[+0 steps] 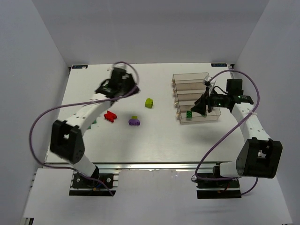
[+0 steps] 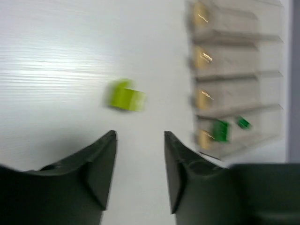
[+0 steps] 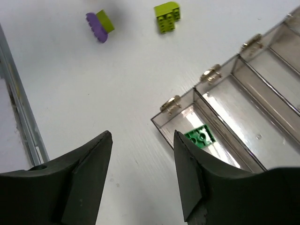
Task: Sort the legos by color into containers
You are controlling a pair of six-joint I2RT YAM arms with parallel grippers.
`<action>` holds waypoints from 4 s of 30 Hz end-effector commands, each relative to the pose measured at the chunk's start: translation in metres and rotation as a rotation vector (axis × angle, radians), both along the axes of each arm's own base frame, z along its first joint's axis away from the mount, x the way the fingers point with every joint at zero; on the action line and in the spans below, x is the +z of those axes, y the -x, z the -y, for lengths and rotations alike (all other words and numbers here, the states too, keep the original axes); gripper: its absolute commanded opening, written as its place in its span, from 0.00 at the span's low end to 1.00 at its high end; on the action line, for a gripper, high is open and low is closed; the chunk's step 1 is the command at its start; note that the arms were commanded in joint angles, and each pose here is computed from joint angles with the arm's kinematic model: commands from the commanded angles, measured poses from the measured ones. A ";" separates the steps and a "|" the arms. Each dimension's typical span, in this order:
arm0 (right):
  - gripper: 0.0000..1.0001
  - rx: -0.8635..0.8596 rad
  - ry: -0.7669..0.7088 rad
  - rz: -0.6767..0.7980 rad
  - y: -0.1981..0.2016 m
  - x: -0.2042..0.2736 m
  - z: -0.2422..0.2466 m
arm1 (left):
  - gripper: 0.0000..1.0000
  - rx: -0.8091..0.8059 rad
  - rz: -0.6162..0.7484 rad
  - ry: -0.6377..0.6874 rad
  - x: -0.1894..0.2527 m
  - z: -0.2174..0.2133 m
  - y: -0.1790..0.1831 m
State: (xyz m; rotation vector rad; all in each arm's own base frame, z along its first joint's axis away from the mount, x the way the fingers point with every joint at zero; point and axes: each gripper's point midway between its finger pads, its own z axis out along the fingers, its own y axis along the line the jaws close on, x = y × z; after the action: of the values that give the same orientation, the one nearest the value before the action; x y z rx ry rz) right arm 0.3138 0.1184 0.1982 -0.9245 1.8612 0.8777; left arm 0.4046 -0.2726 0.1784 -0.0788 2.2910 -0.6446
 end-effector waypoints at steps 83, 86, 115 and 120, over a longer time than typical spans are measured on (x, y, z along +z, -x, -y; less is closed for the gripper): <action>0.12 -0.248 0.033 0.041 -0.037 0.022 0.032 | 0.13 -0.582 0.003 0.279 -0.021 0.242 0.031; 0.13 -0.252 0.032 0.043 -0.037 0.022 0.034 | 0.17 -0.589 -0.012 0.251 -0.030 0.254 0.031; 0.45 0.032 -0.006 0.026 -0.013 0.027 0.003 | 0.05 -0.079 0.120 0.112 0.039 0.049 0.002; 0.46 0.126 0.076 0.041 -0.007 0.011 -0.035 | 0.55 0.359 -0.002 0.005 0.004 -0.149 0.016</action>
State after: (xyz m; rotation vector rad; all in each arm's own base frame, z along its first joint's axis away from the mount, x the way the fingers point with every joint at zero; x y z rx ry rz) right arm 0.3234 0.1324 0.2049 -0.9999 1.8733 0.8837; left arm 0.4042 -0.1986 0.2201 -0.2761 2.1205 -0.6481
